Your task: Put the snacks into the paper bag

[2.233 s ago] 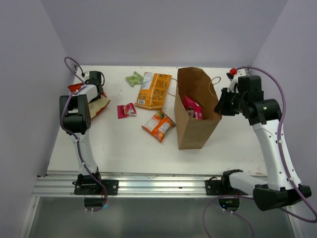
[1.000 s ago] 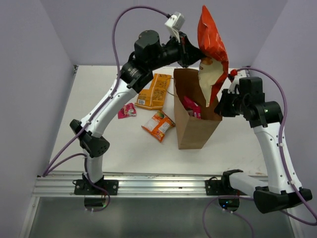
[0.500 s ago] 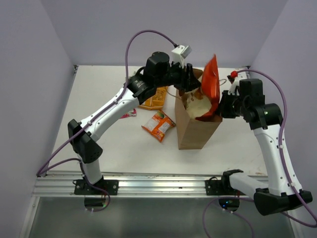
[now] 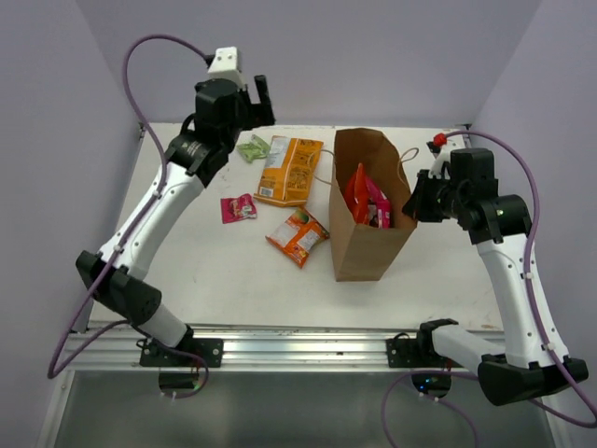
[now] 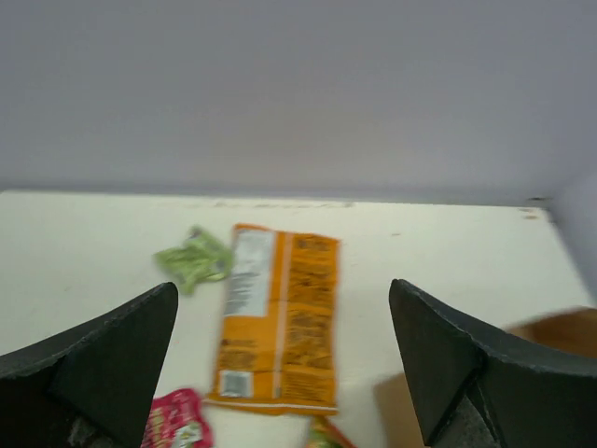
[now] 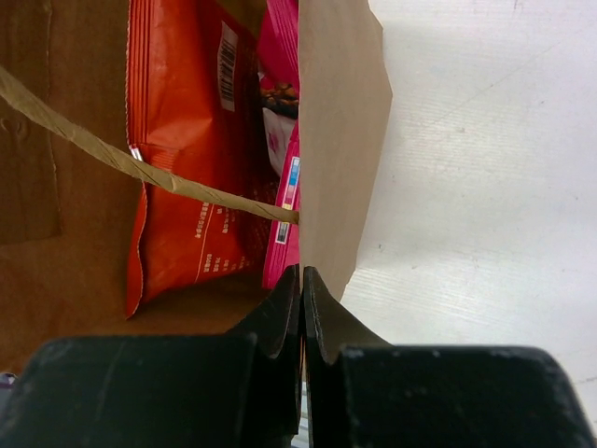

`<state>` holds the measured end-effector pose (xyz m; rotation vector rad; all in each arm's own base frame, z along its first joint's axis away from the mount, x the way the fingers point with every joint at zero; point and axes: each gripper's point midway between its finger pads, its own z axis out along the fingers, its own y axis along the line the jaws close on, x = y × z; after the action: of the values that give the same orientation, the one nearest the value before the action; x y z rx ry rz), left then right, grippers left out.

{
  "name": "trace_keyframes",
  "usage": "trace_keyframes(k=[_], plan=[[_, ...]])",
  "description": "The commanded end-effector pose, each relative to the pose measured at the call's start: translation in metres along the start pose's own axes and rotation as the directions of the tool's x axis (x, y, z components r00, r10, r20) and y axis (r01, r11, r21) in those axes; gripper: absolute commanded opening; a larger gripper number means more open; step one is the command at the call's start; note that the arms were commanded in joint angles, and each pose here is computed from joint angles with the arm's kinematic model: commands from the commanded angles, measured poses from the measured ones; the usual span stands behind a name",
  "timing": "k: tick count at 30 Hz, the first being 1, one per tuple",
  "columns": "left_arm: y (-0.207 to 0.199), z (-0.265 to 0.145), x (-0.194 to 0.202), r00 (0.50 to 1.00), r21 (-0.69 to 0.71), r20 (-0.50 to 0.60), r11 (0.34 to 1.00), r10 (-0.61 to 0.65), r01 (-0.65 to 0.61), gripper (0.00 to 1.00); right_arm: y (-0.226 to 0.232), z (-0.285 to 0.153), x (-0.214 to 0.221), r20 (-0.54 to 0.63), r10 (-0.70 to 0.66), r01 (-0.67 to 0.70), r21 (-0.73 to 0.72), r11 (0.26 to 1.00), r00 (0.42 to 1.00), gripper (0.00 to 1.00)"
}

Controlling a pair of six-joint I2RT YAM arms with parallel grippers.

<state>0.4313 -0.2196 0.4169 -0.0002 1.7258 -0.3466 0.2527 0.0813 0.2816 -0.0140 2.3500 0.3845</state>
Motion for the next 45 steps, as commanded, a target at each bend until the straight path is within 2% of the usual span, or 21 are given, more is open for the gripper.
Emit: trace_keyframes(k=[1, 3, 8, 9, 12, 15, 19, 22, 26, 28, 29, 30, 31, 32, 33, 37, 40, 41, 42, 44, 45], plan=[[0.121, 0.046, 0.149, 0.935, -0.318, -0.354, 0.94, 0.006, -0.126, 1.0, 0.008, -0.001, -0.003, 0.015, -0.01, 0.011, -0.043, 0.999, 1.0, 0.0], [0.144, 0.056, 0.198, 0.886, -0.347, -0.464, 0.92, -0.001, -0.181, 0.99, 0.009, -0.002, -0.003, 0.015, -0.011, 0.012, -0.047, 0.999, 1.0, 0.0], [0.152, 0.074, 0.264, 0.835, -0.294, -0.55, 0.929, 0.027, -0.223, 1.0, 0.008, -0.001, -0.004, 0.014, -0.012, 0.013, -0.04, 0.999, 1.0, 0.0], [0.147, 0.077, 0.272, 0.826, -0.259, -0.562, 0.942, 0.031, -0.212, 1.0, 0.008, -0.001, -0.004, 0.014, -0.011, 0.011, -0.042, 0.999, 1.0, 0.0], [0.135, 0.094, 0.283, 0.844, -0.184, -0.534, 0.968, 0.046, -0.169, 1.0, 0.009, -0.001, -0.004, 0.011, -0.008, 0.008, -0.045, 0.999, 1.0, 0.0], [0.125, 0.113, 0.279, 0.868, -0.149, -0.493, 0.978, 0.054, -0.145, 1.0, 0.009, 0.001, -0.003, 0.002, -0.005, 0.005, -0.046, 0.999, 1.0, 0.0], [0.121, 0.13, 0.285, 0.873, -0.119, -0.484, 0.983, 0.067, -0.141, 1.0, 0.008, 0.002, -0.002, -0.006, -0.002, 0.002, -0.044, 0.999, 1.0, 0.0], [0.119, 0.138, 0.309, 0.852, -0.089, -0.518, 0.987, 0.069, -0.133, 1.0, 0.008, 0.004, -0.002, -0.012, -0.002, 0.002, -0.043, 0.999, 1.0, 0.0], [0.127, 0.138, 0.358, 0.795, -0.091, -0.605, 0.986, 0.055, -0.138, 0.99, 0.009, 0.002, -0.007, -0.009, -0.004, 0.004, -0.04, 0.999, 1.0, 0.0], [0.13, 0.136, 0.37, 0.776, -0.095, -0.628, 0.985, 0.052, -0.143, 0.98, 0.009, 0.002, -0.01, -0.005, -0.008, 0.008, -0.037, 0.999, 1.0, 0.0], [0.132, 0.134, 0.378, 0.764, -0.091, -0.644, 0.985, 0.053, -0.145, 0.91, 0.009, 0.002, -0.012, -0.003, -0.011, 0.011, -0.038, 0.999, 1.0, 0.0], [0.129, 0.133, 0.38, 0.762, -0.08, -0.645, 0.988, 0.052, -0.135, 0.77, 0.009, 0.002, -0.013, 0.002, -0.011, 0.011, -0.038, 0.999, 1.0, 0.0], [0.129, 0.133, 0.38, 0.761, -0.076, -0.646, 0.988, 0.052, -0.132, 0.56, 0.01, 0.003, -0.012, -0.006, -0.011, 0.011, -0.039, 0.999, 1.0, 0.0], [0.127, 0.132, 0.379, 0.763, -0.071, -0.644, 0.99, 0.05, -0.125, 0.08, 0.01, 0.004, -0.013, -0.005, -0.011, 0.011, -0.042, 0.999, 1.0, 0.0], [0.127, 0.132, 0.377, 0.766, -0.076, -0.641, 0.989, 0.046, -0.123, 0.0, 0.01, 0.005, -0.013, -0.005, -0.007, 0.007, -0.043, 0.999, 1.0, 0.0], [0.119, 0.131, 0.334, 0.815, -0.087, -0.579, 0.99, 0.037, -0.107, 0.0, 0.012, 0.01, -0.012, -0.015, 0.005, -0.006, -0.054, 0.999, 1.0, 0.0], [0.095, 0.13, 0.238, 0.907, -0.07, -0.421, 0.996, 0.025, -0.059, 0.0, 0.012, 0.011, -0.013, -0.013, 0.006, -0.007, -0.055, 0.998, 1.0, 0.0], [0.083, 0.122, 0.187, 0.943, -0.053, -0.333, 0.998, 0.006, -0.025, 0.0, 0.012, 0.011, -0.013, -0.015, 0.005, -0.006, -0.054, 0.998, 1.0, 0.0], [0.069, 0.118, 0.155, 0.961, -0.02, -0.277, 1.0, -0.005, 0.0, 0.0, 0.012, 0.012, -0.013, -0.014, 0.005, -0.006, -0.053, 0.999, 1.0, 0.0], [0.038, 0.102, 0.057, 0.994, 0.074, -0.099, 0.996, -0.041, 0.048, 0.0, 0.012, 0.013, -0.013, -0.018, 0.007, -0.008, -0.054, 0.999, 1.0, 0.0], [0.017, 0.092, 0.031, 0.997, 0.145, -0.059, 0.988, -0.045, 0.053, 0.0, 0.012, 0.012, -0.012, -0.017, 0.008, -0.009, -0.056, 0.998, 1.0, 0.0]])
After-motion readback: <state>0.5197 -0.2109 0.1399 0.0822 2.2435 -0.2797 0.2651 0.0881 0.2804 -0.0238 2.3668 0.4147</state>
